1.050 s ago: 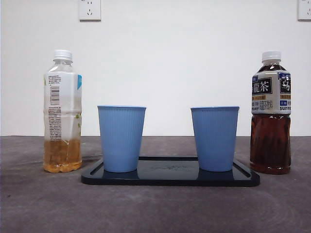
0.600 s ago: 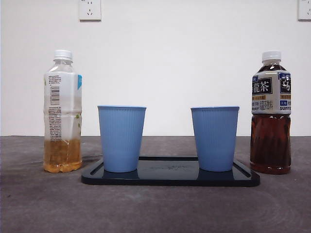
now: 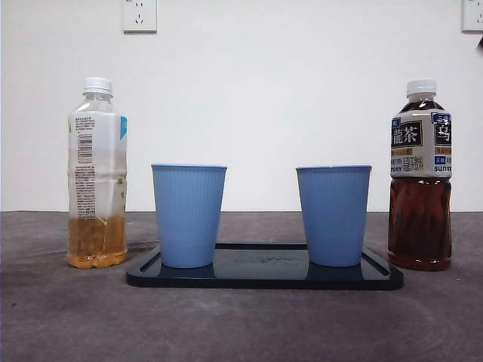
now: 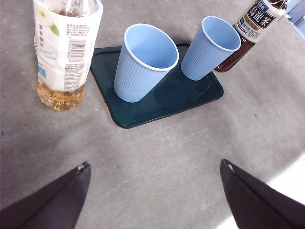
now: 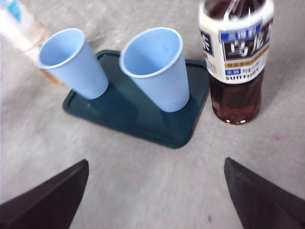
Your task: Pour the drink into the cup
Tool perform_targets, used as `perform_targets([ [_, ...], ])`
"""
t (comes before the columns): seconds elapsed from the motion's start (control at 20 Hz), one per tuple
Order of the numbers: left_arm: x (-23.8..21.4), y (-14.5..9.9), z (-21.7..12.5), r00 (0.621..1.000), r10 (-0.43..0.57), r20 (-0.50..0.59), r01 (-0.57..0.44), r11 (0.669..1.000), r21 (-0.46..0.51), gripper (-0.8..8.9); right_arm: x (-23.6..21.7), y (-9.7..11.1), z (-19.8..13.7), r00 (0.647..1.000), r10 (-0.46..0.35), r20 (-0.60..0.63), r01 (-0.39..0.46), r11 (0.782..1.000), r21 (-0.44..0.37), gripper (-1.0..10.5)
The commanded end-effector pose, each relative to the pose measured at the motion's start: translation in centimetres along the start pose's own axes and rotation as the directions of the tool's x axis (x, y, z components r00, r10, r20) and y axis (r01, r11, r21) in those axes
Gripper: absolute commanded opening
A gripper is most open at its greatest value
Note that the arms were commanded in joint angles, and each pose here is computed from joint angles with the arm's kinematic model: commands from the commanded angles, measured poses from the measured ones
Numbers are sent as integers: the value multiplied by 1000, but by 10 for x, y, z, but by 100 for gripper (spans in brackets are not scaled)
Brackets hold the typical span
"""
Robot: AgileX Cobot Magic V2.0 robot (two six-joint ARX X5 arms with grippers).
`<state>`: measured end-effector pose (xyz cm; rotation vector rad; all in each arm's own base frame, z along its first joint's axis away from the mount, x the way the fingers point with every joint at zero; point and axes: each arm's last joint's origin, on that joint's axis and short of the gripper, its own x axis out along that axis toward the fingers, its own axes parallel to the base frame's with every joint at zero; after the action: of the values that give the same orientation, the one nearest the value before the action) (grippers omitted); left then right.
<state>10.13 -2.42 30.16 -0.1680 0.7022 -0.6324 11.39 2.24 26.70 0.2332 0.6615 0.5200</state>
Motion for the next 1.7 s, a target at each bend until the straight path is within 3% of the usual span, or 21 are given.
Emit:
perform_targets([
  [0.05,-3,-2,6,1000,-4,26,3,1000,27,439,18,-8,-6,997,15,77,-21,997,79,455],
  [0.25,-3,-2,6,1000,-4,28,3,1000,29,439,49,-21,-23,978,-59,199,34,991,127,455],
  [0.65,-3,-2,8,999,-4,49,2,999,42,439,95,-36,-43,943,-178,281,163,984,76,455],
  [0.9,-3,-2,8,999,-4,46,2,999,40,439,120,-45,-39,930,-186,318,183,982,39,455],
  [1.7,-3,-2,8,999,-4,45,2,999,40,439,173,-66,-31,878,-199,435,207,978,29,454],
])
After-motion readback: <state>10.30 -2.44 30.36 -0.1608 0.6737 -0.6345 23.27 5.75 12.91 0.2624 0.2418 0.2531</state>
